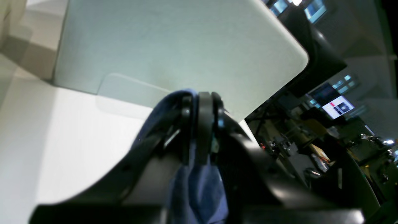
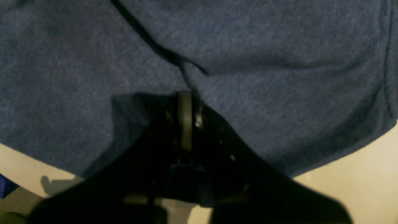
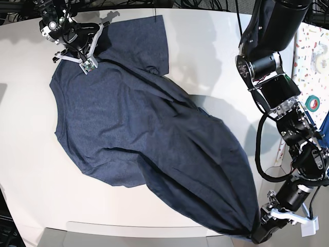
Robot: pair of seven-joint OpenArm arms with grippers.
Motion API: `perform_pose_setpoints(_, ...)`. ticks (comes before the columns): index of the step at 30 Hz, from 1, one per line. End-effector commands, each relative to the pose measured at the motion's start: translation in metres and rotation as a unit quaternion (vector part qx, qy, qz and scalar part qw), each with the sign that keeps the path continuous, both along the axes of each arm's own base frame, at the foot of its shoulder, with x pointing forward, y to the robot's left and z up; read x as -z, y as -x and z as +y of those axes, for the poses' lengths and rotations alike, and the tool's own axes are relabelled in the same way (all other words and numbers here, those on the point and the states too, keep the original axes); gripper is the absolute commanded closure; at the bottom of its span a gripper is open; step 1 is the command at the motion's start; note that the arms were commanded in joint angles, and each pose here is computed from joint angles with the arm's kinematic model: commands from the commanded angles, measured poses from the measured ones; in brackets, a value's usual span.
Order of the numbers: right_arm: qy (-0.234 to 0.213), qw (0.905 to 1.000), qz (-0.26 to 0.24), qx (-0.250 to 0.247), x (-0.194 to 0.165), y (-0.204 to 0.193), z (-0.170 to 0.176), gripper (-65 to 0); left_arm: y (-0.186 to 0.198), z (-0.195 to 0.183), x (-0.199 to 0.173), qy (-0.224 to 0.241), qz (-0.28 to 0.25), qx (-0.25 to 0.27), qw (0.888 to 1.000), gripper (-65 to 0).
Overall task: Layout the t-shirt on the table in an organized manner, then fold the t-shirt properly
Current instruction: 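Pull the grasped sleeve with the left gripper outward to stretch the shirt, then release the shirt with the left gripper and raise it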
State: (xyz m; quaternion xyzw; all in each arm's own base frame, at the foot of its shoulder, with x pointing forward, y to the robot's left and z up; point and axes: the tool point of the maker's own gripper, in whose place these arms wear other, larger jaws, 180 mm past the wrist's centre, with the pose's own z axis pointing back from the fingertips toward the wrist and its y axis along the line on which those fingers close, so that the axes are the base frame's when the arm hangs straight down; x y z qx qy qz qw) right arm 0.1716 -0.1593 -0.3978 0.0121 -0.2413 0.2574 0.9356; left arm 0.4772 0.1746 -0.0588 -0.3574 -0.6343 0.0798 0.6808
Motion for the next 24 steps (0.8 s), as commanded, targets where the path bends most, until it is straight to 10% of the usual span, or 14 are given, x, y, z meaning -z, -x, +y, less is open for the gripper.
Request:
perform_pose_setpoints(1, 0.038, 0.9987, 0.035, 0.001, 0.009, 0.014, -0.016, 0.0, 0.001, 0.002, -0.032, 0.006, -0.049, -0.006, 0.999, 0.0)
perform_pose_setpoints(10, 0.038, 0.9985, 0.041, 0.004, 0.01, 0.019, -0.016, 0.0, -0.035, -0.016, 0.045, 0.006, 0.048, 0.011, 0.999, -1.8)
perform_pose_setpoints(17, 0.033, 0.9988, 0.035, 0.005, 0.009, 0.016, -0.014, 0.0, -0.04, -0.023, 0.16, -0.035, 0.182, 0.016, 0.982, -28.6)
perform_pose_setpoints(24, 0.028, 0.9995, 0.013, 0.003, -0.001, 0.005, -0.01, 0.0, -0.022, 0.008, 0.181, -0.031, 0.229, -0.006, 0.973, -29.3)
